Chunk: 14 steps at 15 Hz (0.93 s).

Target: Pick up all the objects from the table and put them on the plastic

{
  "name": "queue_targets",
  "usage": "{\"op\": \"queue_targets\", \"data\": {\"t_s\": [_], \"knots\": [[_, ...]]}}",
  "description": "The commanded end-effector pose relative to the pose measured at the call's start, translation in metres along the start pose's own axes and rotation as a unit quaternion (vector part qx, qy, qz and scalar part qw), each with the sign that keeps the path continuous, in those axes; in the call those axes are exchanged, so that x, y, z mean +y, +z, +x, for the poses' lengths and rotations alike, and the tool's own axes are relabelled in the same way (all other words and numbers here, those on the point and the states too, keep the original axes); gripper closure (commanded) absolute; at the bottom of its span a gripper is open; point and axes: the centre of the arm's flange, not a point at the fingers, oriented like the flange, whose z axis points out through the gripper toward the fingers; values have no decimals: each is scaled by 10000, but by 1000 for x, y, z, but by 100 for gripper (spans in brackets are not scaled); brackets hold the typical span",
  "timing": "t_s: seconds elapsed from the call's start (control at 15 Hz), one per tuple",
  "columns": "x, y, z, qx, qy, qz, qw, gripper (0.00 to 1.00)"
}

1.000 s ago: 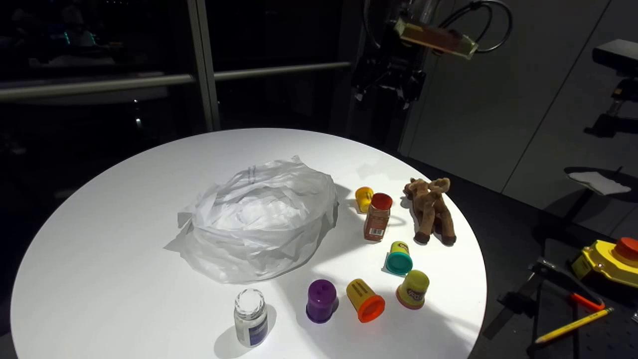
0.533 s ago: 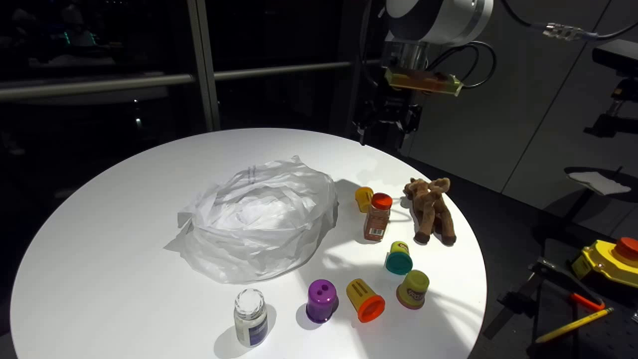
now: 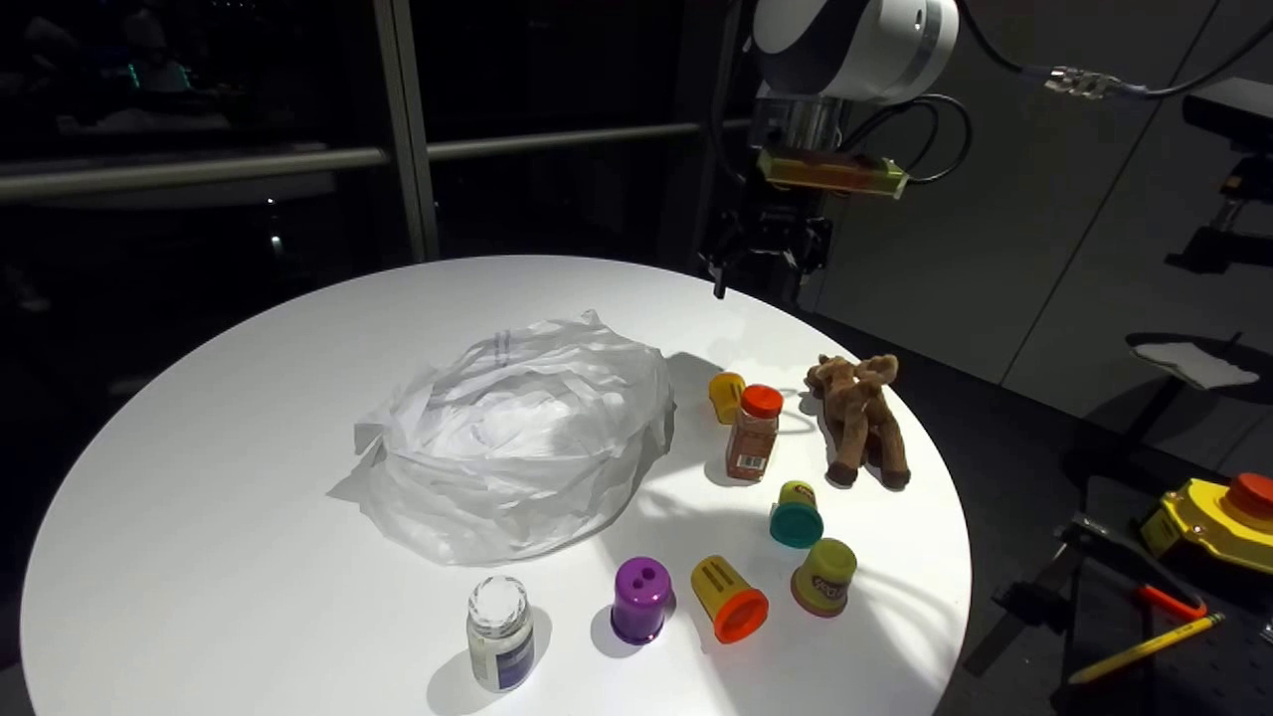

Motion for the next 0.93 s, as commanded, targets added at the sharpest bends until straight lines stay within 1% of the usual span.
{"op": "queue_targets", "data": {"t_s": [0.0, 0.2, 0.4, 0.87], "knots": [[0, 4, 2, 170, 59, 100, 9998, 0], [-8, 20, 14, 310, 67, 201, 9993, 0], [-15, 39, 20, 374, 120, 190, 9990, 0], [-17, 86, 19, 115, 470, 3, 9988, 0]]}}
